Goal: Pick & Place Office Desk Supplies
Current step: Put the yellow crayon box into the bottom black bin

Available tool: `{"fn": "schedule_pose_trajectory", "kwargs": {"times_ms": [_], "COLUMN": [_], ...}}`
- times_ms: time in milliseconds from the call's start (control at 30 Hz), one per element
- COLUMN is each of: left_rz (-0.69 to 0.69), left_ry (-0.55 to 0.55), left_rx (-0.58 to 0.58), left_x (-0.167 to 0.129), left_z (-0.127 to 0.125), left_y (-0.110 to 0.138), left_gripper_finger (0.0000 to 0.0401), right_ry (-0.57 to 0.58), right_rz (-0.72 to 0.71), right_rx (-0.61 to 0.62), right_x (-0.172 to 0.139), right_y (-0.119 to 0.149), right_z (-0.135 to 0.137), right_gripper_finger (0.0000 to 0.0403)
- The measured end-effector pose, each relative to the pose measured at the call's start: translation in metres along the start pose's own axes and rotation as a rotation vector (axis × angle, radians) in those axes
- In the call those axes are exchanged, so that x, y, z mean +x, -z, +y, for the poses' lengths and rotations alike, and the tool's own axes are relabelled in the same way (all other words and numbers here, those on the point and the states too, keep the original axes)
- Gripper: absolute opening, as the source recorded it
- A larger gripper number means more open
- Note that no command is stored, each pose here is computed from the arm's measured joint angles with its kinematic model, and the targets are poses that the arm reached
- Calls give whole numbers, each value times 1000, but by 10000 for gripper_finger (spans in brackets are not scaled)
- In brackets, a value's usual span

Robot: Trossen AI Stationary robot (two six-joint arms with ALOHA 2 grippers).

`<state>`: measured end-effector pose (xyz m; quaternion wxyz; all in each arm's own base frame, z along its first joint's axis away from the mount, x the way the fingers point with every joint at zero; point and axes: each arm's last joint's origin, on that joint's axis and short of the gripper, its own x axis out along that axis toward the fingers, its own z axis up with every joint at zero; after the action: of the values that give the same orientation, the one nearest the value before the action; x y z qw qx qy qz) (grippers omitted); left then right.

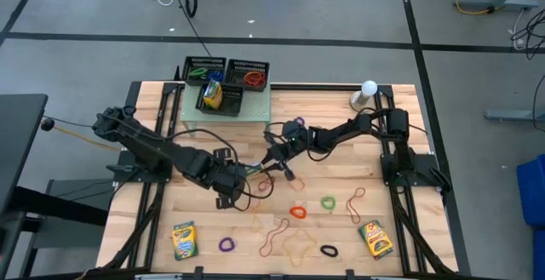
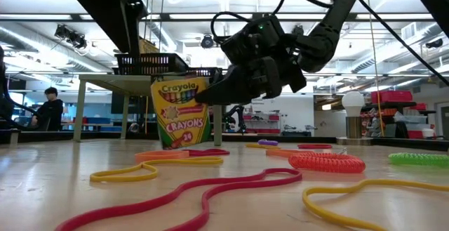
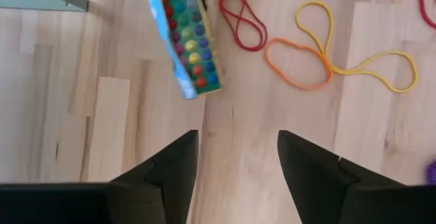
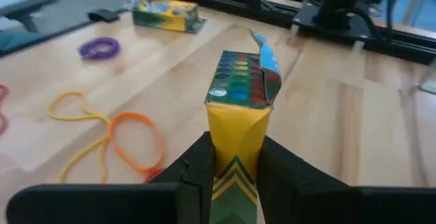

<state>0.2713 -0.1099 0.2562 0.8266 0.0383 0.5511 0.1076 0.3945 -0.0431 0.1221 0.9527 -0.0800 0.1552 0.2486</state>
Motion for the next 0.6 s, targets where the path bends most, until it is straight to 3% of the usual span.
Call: {"fn": "schedule_pose_trajectory", "kwargs": {"times_ms": [200,600], "left_rz": [-12,-21], "left_ry": [-4,-18], "left_rx": [11,14], "left_x": [0,0], "left_z": [0,1], "left_y": [-1,-2], "left_gripper_finger": [206,206], "right_ry": [44,142], "right_rz": [31,82], "right_rx": [-7,9], "right_x": [3,2], "right_y": [0,2], "right_z": [3,1], "right_gripper_finger": [104,199]}}
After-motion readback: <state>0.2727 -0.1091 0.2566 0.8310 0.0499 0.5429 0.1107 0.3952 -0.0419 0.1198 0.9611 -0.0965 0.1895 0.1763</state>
